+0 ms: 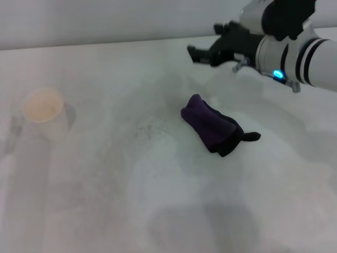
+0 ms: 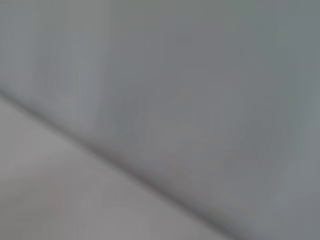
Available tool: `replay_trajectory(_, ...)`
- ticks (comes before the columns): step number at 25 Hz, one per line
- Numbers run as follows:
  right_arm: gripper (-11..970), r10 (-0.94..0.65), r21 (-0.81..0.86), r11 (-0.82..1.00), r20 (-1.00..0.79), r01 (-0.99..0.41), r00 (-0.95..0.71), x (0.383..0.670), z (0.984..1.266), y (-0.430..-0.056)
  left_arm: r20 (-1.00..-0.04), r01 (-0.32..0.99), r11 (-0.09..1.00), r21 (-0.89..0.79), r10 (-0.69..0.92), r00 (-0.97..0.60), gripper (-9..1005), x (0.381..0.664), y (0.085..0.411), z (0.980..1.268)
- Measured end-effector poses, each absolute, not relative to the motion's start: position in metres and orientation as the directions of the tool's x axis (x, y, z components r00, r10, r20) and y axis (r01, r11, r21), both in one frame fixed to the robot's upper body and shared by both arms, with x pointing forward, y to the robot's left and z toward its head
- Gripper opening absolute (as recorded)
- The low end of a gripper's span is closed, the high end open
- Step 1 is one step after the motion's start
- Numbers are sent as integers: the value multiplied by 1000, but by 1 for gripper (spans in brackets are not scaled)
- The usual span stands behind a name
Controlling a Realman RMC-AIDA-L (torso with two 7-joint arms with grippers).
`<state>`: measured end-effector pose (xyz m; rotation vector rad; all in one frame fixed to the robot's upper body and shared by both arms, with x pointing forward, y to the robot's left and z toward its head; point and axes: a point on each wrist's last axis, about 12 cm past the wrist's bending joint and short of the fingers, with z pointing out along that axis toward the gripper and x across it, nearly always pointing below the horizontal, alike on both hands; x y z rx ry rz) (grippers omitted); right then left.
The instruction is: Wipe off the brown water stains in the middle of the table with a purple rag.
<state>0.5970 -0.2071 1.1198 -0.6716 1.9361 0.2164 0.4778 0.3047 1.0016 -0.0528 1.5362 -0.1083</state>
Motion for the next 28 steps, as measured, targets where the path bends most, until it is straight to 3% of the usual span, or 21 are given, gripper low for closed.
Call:
replay_trajectory(3, 865, -285, -110, 863, -912, -493, -294, 602, 1112, -214, -993, 21, 994, -107, -108, 37, 887, 478, 307, 1002)
replay_trajectory(11, 867, -110, 35, 901, -946, -433, -306, 606, 1106, -238, -993, 18, 994, -108, -109, 37, 887, 478, 307, 1002)
replay_trajectory(16, 866, 32, 158, 894, -956, -420, -292, 604, 1097, -273, -993, 19, 994, -108, -109, 38, 887, 478, 307, 1002)
replay_trajectory(23, 867, 80, 109, 916, -993, -385, -90, 591, 1082, -309, -993, 24, 994, -111, -111, 42, 887, 480, 305, 1003)
replay_trajectory(28, 867, 19, 30, 976, -998, -215, -52, 568, 1049, -335, -993, 23, 993, -114, -114, 38, 887, 480, 305, 1003)
